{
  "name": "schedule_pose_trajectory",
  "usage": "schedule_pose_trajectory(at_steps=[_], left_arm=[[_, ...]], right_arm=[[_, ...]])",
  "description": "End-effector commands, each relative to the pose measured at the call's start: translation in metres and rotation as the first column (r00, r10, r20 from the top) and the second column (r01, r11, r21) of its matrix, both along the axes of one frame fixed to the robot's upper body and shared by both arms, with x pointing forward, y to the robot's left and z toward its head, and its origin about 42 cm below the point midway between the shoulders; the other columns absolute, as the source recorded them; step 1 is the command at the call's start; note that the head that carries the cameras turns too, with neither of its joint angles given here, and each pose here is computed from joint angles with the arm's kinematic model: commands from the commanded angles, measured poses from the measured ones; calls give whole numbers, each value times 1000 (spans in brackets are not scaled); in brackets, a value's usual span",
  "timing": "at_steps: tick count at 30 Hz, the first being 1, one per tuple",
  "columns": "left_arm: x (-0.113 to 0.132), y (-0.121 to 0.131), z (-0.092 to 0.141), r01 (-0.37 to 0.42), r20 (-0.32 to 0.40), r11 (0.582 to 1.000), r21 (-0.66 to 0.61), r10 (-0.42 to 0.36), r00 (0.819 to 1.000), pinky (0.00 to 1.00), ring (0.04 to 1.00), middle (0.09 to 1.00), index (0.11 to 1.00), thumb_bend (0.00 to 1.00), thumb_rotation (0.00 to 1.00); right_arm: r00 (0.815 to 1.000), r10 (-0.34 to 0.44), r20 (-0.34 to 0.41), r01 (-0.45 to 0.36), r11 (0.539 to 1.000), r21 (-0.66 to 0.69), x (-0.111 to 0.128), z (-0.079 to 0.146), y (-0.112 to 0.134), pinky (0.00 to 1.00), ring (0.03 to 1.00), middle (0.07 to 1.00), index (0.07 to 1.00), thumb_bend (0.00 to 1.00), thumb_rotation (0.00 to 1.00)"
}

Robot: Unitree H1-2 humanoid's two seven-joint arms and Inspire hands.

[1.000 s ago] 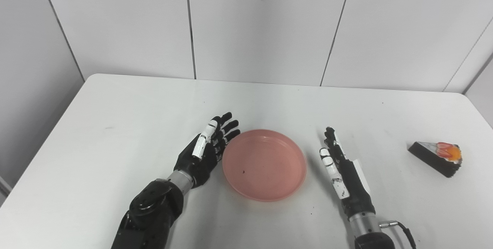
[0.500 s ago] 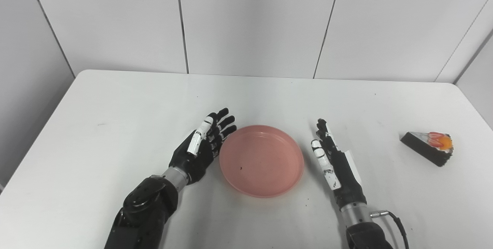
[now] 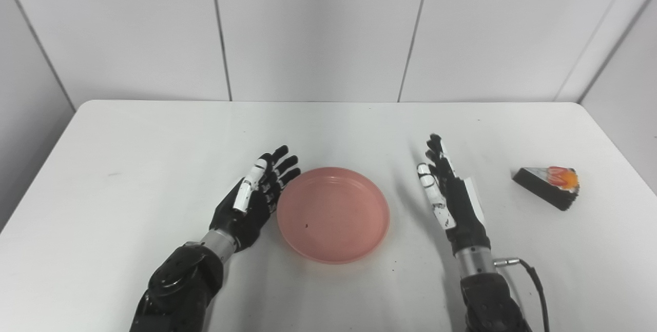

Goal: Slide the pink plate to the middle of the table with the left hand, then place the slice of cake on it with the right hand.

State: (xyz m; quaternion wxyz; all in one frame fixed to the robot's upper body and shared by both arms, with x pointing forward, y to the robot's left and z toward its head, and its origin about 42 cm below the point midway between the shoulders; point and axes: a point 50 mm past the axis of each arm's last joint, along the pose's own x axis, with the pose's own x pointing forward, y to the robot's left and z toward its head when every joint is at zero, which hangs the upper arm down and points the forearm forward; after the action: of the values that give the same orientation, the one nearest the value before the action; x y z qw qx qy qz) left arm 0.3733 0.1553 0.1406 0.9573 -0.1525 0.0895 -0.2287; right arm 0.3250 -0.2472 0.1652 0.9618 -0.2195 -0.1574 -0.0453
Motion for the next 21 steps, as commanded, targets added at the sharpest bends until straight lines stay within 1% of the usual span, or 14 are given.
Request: schedule_pose_trajectory(at_steps=[1,3,5,8,9,10,11,12,13,14,15,17,18,21], left_arm=[[-7,12,-23,-16,-79,999,32,19,997,966,951,960,962,352,1000],[-7,16,-24,-20,-82,999,25,22,996,958,949,958,958,355,1000],[-6,20,-26,-22,-83,1000,19,24,996,955,948,956,956,355,1000],[-4,26,-31,-16,-82,1000,13,17,996,941,940,951,953,366,1000],[-4,28,-32,-13,-80,1000,12,14,997,939,940,950,953,366,1000],[-3,30,-33,-7,-78,1000,10,7,997,938,939,950,953,367,1000],[-3,31,-34,-2,-77,1000,9,3,997,932,937,950,952,373,1000],[-2,32,-35,1,-75,1000,8,-1,997,929,936,950,952,376,1000],[-2,34,-37,2,-74,1000,7,-2,997,926,932,946,947,381,1000],[-1,36,-39,2,-74,1000,6,-2,997,926,929,943,944,381,1000],[-1,38,-41,2,-74,1000,4,-1,997,918,919,936,936,391,1000],[0,41,-43,2,-75,1000,-2,-2,997,909,915,934,932,405,1000],[0,42,-43,3,-74,1000,-3,-3,997,908,915,934,932,407,1000],[3,48,-50,11,-70,1000,0,-11,997,907,912,931,929,412,1000]], right_arm=[[988,-5,152,9,1000,-23,5,33,-2,787,863,928,962,580,1000],[983,-24,184,34,998,-53,8,45,-6,778,855,932,965,617,1000],[975,-34,219,55,995,-88,13,58,-13,752,836,931,967,644,1000],[964,-58,259,95,986,-134,18,73,-21,697,814,919,961,721,978],[961,-65,268,107,984,-145,18,76,-23,694,811,915,960,726,975],[960,-78,268,125,979,-163,19,84,-27,692,809,912,958,730,972],[960,-87,266,137,975,-174,20,89,-30,699,815,907,958,778,942],[958,-96,271,156,965,-210,20,96,-35,703,818,905,958,802,927],[954,-100,282,175,950,-257,21,104,-41,685,815,912,958,839,890],[950,-104,293,197,931,-309,21,111,-46,670,813,917,960,850,866],[949,-107,297,212,912,-350,21,118,-51,661,822,927,954,876,793],[947,-109,302,233,880,-413,21,130,-59,653,838,934,946,880,708],[947,-110,302,238,871,-429,21,133,-61,653,840,934,944,879,697],[947,-150,283,283,802,-525,22,150,-77,685,850,926,920,886,675]])
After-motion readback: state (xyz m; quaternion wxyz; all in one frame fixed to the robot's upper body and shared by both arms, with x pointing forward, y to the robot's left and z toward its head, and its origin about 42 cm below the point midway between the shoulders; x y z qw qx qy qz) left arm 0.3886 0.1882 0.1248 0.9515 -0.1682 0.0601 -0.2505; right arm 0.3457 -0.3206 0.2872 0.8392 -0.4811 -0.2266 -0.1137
